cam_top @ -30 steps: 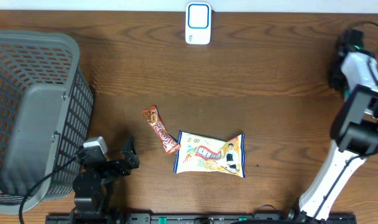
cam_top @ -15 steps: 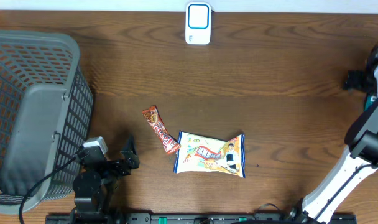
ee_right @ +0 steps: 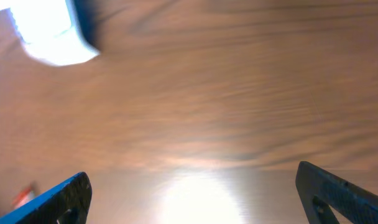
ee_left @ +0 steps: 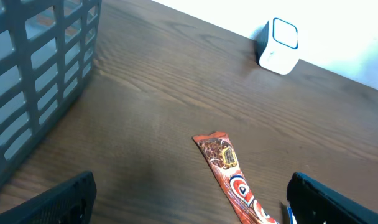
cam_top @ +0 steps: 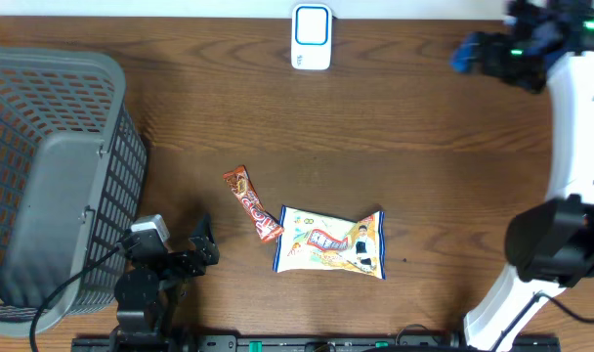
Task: Scan the item barcode
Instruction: 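Swing the right gripper with the teal bottle off to the right side, then return the right gripper to the table and grasp the brown candy bar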
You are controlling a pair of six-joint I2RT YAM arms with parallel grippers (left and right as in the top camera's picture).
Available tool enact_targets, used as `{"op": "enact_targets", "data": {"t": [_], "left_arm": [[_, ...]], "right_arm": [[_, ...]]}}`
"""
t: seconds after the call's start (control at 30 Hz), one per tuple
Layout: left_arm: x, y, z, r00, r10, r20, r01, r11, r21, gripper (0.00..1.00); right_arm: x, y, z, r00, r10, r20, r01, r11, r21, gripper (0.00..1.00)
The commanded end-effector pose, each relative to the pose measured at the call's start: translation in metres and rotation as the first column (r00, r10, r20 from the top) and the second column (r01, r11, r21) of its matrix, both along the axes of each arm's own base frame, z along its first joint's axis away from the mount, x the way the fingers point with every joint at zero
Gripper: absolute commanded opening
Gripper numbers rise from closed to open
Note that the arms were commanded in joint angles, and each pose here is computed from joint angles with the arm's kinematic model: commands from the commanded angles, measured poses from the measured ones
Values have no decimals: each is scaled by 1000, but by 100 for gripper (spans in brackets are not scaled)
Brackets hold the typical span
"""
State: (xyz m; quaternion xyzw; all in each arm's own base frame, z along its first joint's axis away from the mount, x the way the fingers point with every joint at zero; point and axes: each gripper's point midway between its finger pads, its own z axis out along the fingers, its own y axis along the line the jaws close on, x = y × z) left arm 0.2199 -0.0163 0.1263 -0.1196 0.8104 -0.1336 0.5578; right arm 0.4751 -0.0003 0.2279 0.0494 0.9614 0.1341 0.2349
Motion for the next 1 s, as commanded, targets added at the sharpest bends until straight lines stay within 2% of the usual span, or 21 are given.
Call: {"op": "enact_targets", "data": {"t": [0.0,0.1,0.27,0.3,0.5,0.7,0.97], "left_arm": [[0,-1,-2,1000,-3,-4,3,1000,-12,98],[0,-1,-2,1000,-3,-4,3,1000,-12,98],[0,-1,-2,1000,-3,-4,3,1000,-12,98],[0,-1,-2,1000,-3,-4,3,1000,-12,98],[0,-1,-2,1000,-3,-4,3,1000,-12,98],[0,-1,-2,1000,-3,-4,3,1000,-12,98],[0,-1,-2,1000,-3,-4,3,1000,-12,98]], "right_arm": [[-25,76,32,988,154,29,-155,986,56,99],[-50,129,26,959,283,-23,-281,958,58,99],[-94,215,-20,866,480,-137,-475,877,70,99],[-102,231,-33,843,516,-152,-511,856,72,96],[-143,307,-90,732,668,-133,-672,741,21,88],[-157,345,-141,696,716,-50,-711,679,-182,87],[-174,373,-184,658,752,36,-713,637,-292,87]]}}
